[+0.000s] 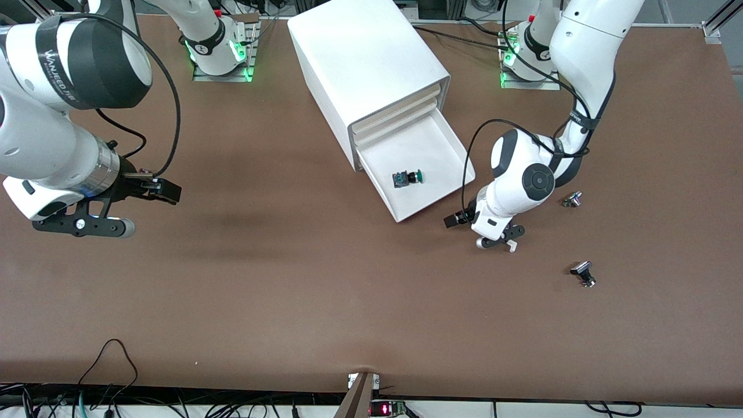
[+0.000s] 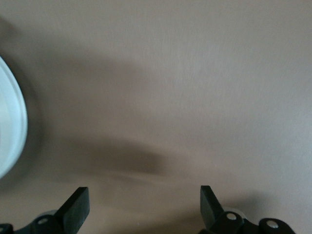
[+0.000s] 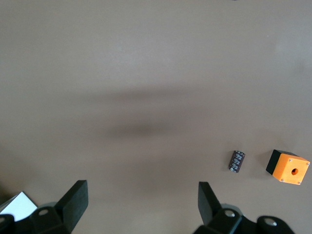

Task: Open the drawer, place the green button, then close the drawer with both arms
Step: 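Push the drawer shut with the left gripper while the right gripper retracts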

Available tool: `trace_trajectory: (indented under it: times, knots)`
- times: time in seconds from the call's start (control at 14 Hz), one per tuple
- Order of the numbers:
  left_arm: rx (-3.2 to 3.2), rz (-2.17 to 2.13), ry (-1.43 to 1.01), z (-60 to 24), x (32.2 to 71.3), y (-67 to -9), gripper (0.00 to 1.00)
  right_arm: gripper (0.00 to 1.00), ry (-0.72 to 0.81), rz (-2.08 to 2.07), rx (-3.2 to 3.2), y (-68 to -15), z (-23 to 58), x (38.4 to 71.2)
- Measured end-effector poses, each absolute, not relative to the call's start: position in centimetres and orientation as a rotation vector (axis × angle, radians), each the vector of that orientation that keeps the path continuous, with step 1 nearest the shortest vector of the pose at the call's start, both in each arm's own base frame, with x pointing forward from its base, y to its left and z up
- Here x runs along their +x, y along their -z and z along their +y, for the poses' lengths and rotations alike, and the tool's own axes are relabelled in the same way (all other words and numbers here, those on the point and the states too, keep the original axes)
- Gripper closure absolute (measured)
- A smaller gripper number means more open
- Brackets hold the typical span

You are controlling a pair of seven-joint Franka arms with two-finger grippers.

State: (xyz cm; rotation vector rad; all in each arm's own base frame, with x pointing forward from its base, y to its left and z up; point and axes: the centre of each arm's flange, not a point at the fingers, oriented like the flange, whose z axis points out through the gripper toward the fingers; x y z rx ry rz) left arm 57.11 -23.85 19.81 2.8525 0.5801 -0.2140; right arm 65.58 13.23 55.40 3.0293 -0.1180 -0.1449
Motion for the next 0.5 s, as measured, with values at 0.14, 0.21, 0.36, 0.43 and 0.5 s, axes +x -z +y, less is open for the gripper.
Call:
trace_trajectory:
  times: [0.14, 0.21, 0.36, 0.43, 0.5]
  knots:
    - [2.852, 0.56, 0.257, -24.9, 55.8, -19.1, 0.0, 0.0, 0.117, -0.144, 3.042, -54.7, 12.0, 65.8]
    - [2.853, 0.536, 0.283, -25.8, 54.8, -18.8, 0.0, 0.0, 0.074, -0.164, 3.054, -54.3, 10.9, 65.8]
    - [2.854, 0.476, 0.333, -28.1, 52.6, -18.4, 0.0, 0.0, 0.05, -0.2, 3.071, -53.6, 8.9, 64.5]
    - [2.856, 0.446, 0.359, -29.2, 51.4, -18.2, 0.0, 0.0, 0.062, -0.215, 3.075, -53.5, 8.1, 63.7]
    - [2.848, 0.432, 0.39, -30.2, 50.2, -18.0, 0.0, 0.0, 0.075, -0.226, 3.084, -53.5, 7.3, 63.1]
